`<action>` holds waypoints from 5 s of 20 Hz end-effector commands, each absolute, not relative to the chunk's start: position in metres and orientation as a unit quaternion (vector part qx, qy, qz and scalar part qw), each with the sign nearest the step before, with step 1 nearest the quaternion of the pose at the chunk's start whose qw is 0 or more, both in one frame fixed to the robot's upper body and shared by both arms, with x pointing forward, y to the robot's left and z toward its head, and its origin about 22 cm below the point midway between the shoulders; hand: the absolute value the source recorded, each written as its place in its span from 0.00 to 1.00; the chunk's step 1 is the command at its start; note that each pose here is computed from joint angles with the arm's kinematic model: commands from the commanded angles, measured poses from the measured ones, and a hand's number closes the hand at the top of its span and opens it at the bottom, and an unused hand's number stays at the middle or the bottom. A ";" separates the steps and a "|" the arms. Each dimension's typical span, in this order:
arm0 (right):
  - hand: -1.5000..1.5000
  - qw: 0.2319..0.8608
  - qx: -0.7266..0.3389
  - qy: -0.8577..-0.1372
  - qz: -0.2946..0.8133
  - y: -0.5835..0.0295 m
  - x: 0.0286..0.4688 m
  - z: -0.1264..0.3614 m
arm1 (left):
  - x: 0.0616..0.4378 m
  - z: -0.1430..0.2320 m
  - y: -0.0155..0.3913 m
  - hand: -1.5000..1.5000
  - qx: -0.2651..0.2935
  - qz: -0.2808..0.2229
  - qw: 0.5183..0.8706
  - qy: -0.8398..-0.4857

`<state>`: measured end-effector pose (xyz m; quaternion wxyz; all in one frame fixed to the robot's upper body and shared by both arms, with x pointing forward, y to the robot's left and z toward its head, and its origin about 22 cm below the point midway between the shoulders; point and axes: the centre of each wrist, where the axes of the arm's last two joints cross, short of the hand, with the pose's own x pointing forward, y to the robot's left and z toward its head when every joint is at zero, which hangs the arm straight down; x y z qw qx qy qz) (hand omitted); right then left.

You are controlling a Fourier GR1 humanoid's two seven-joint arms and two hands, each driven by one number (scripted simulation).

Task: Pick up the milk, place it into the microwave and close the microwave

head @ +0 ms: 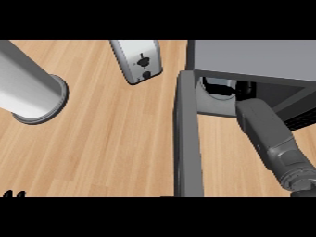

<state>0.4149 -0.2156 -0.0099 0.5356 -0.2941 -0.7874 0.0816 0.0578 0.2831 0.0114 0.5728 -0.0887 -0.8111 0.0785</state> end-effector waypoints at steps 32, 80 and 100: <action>0.00 0.501 -0.469 -0.700 0.196 -0.220 0.421 -0.002 | 0.084 0.002 0.286 0.00 -0.112 0.045 0.571 -0.812; 0.00 0.613 -0.010 -0.788 0.058 -0.224 0.301 -0.136 | 0.050 0.015 0.270 0.00 -0.097 0.015 0.614 -0.783; 0.00 0.609 -0.080 -0.789 -0.011 -0.361 0.201 -0.138 | 0.124 -0.016 0.226 1.00 -0.165 -0.152 0.629 -0.744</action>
